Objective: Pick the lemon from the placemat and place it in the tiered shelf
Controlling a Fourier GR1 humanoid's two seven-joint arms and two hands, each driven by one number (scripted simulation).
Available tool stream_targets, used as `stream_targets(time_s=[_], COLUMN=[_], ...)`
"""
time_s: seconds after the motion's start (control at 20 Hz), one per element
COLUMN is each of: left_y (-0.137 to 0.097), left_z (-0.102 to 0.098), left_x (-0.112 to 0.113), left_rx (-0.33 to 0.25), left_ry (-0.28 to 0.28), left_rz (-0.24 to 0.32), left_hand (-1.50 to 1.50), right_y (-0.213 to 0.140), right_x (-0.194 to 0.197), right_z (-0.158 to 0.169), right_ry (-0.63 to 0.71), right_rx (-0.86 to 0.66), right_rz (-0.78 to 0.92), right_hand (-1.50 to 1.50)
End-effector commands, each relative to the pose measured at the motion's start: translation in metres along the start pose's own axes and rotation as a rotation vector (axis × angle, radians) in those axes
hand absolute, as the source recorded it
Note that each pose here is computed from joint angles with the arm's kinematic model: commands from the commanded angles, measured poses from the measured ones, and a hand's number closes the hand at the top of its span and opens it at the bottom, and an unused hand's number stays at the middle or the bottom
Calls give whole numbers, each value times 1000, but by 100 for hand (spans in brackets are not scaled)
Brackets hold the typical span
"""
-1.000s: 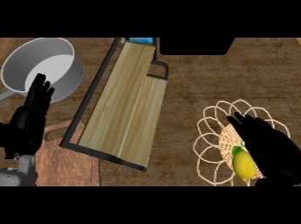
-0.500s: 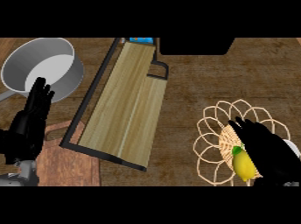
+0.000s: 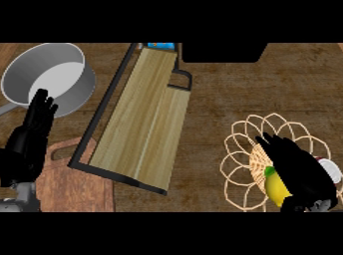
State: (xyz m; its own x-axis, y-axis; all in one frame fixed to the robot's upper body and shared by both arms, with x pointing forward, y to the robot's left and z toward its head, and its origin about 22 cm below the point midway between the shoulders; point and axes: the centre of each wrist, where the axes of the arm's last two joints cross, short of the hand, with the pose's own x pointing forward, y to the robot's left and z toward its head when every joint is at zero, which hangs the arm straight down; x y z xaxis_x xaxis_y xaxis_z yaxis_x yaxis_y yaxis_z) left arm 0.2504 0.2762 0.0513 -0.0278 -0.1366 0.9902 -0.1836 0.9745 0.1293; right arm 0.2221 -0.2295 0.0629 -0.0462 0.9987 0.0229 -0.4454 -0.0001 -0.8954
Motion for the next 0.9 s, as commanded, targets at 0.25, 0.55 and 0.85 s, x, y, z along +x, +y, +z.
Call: stream_targets(time_s=[0.25, 0.55, 0.85], left_y=[-2, -14, -19], left_z=[-11, -6, -4], left_x=[2, -1, 2], left_rx=[-1, -15, -63], left_ry=[-3, 1, 8], left_rz=[5, 3, 18], left_hand=[0, 0, 0], right_y=[31, 32, 23], right_x=[-1, -10, 45], right_z=[-19, -18, -4], right_ry=[19, -59, -719], right_rx=[99, 17, 32], right_rz=[21, 144, 314], right_hand=[150, 150, 150])
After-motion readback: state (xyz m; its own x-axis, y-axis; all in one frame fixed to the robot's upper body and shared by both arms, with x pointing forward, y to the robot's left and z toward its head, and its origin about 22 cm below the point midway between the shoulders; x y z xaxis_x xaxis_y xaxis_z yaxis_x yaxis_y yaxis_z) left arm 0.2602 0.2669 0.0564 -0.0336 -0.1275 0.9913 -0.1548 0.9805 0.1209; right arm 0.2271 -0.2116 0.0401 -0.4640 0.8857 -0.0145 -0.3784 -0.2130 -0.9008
